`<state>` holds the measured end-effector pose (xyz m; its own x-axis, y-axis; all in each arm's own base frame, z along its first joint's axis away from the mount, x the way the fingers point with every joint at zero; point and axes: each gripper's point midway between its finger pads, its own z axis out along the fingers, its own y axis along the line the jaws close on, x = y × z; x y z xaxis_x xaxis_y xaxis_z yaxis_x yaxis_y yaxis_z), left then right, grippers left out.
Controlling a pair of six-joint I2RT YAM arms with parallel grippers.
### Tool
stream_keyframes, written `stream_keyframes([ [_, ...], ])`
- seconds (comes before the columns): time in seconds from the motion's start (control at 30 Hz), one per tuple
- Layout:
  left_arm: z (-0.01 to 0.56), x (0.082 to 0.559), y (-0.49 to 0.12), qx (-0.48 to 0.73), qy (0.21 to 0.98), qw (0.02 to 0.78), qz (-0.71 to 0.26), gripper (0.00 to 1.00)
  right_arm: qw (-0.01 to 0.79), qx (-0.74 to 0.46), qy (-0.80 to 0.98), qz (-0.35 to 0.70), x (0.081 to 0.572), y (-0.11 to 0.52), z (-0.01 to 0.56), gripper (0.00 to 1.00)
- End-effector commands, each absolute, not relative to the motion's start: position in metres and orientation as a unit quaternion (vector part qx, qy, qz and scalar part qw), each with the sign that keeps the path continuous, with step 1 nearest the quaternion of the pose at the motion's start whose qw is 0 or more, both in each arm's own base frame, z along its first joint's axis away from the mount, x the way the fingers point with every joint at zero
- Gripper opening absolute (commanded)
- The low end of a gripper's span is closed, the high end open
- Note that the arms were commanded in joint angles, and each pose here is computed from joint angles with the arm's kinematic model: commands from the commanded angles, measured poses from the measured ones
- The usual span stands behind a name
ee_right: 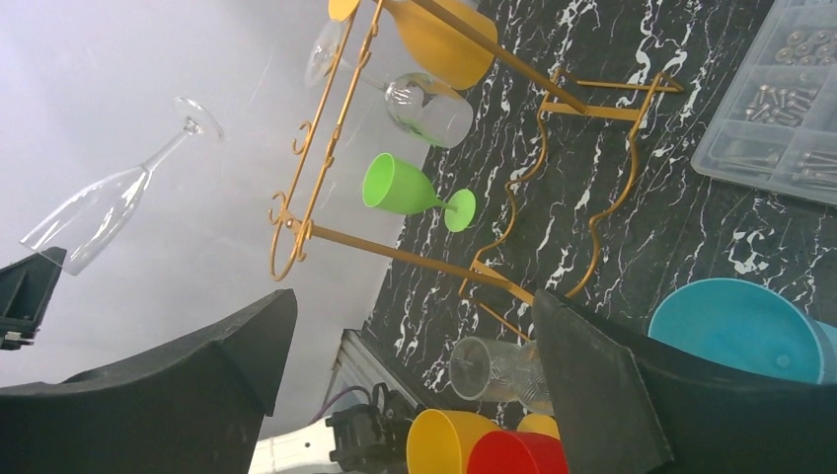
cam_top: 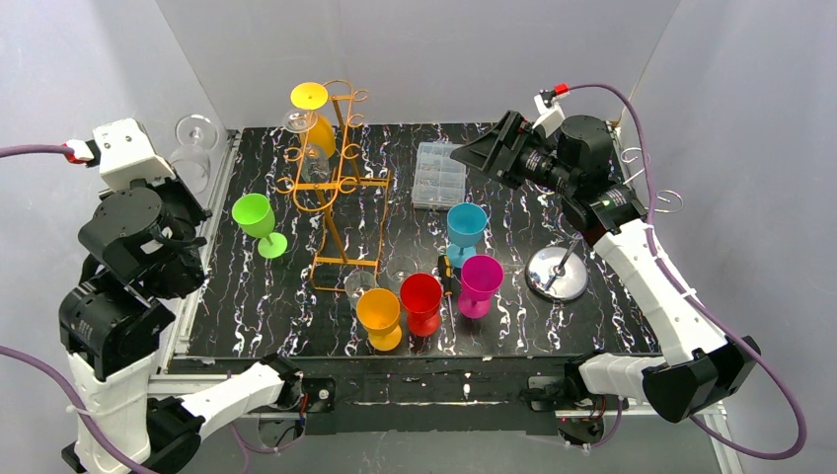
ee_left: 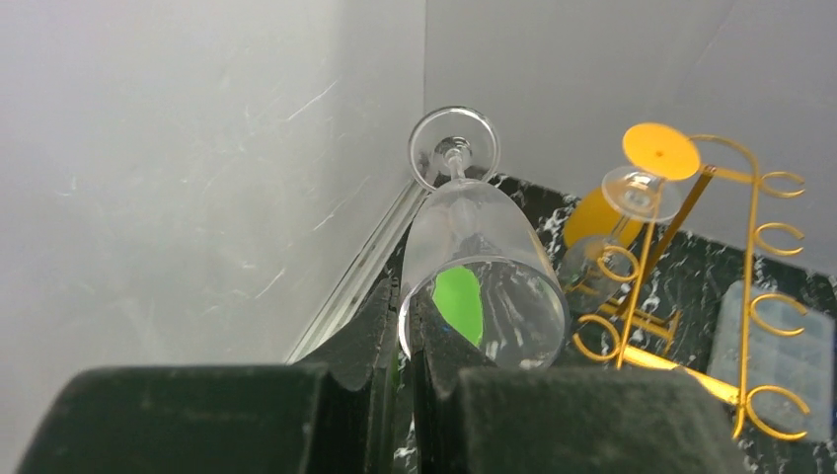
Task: Take the wine glass off the wine glass rack
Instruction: Place the wine glass at the center of the board.
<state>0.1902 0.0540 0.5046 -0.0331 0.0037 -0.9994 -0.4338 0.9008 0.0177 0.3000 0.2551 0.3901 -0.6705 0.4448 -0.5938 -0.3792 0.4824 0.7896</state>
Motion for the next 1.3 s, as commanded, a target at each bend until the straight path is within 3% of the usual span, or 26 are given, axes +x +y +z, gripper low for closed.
stream_keyframes([
  [0.0, 0.481, 0.171, 0.062, -0.150, 0.745, 0.627, 0.171, 0.00, 0.422, -0.010, 0.746, 0.514, 0.292, 0.255, 0.409, 0.98],
  [0.37, 0.409, 0.139, 0.046, -0.117, 0.843, 0.510, 0.124, 0.00, 0.411, -0.014, 0.757, 0.508, 0.288, 0.255, 0.395, 0.98],
  [0.7, 0.344, 0.142, 0.015, -0.072, 0.904, 0.405, 0.112, 0.00, 0.399, -0.025, 0.768, 0.500, 0.287, 0.256, 0.384, 0.99],
  [1.27, 0.286, 0.163, 0.010, -0.098, 0.943, 0.307, 0.078, 0.00, 0.384, -0.039, 0.781, 0.490, 0.285, 0.257, 0.370, 0.98],
])
